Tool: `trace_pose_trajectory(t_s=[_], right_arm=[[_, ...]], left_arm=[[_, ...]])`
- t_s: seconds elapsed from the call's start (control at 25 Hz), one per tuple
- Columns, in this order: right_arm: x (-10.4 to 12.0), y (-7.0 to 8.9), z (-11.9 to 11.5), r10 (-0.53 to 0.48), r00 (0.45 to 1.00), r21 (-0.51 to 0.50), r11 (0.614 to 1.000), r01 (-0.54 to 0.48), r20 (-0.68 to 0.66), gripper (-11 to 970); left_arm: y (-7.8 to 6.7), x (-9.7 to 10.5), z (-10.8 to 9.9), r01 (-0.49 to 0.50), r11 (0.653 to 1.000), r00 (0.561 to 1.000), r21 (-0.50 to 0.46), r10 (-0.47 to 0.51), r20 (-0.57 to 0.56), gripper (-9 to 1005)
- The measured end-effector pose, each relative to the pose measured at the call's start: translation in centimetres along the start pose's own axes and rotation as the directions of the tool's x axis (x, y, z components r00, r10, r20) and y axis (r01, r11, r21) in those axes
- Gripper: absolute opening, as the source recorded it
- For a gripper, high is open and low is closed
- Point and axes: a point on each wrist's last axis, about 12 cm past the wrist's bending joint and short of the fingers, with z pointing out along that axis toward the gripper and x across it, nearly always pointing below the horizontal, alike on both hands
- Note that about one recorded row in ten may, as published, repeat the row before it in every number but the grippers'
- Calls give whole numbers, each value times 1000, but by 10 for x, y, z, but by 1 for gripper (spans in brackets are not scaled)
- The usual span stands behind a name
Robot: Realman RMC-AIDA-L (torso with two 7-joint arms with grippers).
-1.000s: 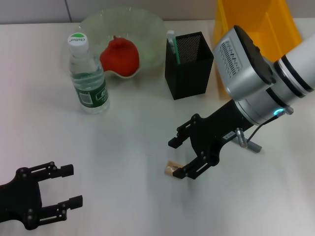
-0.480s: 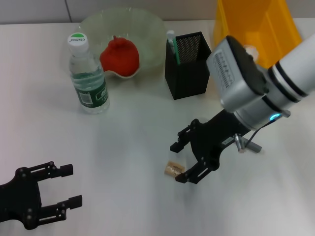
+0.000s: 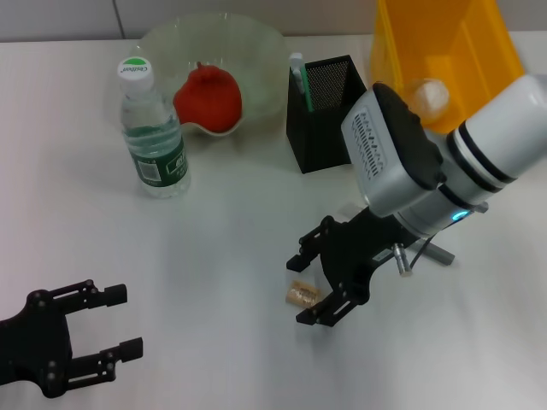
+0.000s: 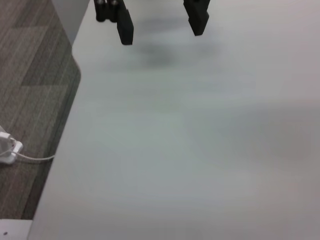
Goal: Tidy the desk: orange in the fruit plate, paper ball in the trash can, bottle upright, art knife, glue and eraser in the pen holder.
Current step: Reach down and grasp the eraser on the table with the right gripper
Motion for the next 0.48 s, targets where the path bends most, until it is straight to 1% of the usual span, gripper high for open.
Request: trace_pose_trajectory(t_s=[0.32, 0.48], right_arm=[[0, -1, 2, -2, 1000, 14, 1000, 2, -6, 727], [1, -2, 3, 0, 1000, 20, 1000, 0, -6, 645]], left_arm=[[2, -2, 1, -2, 1000, 1000, 3, 2, 0, 723], [2, -2, 1, -3, 1000, 1000, 2, 3, 1, 722]])
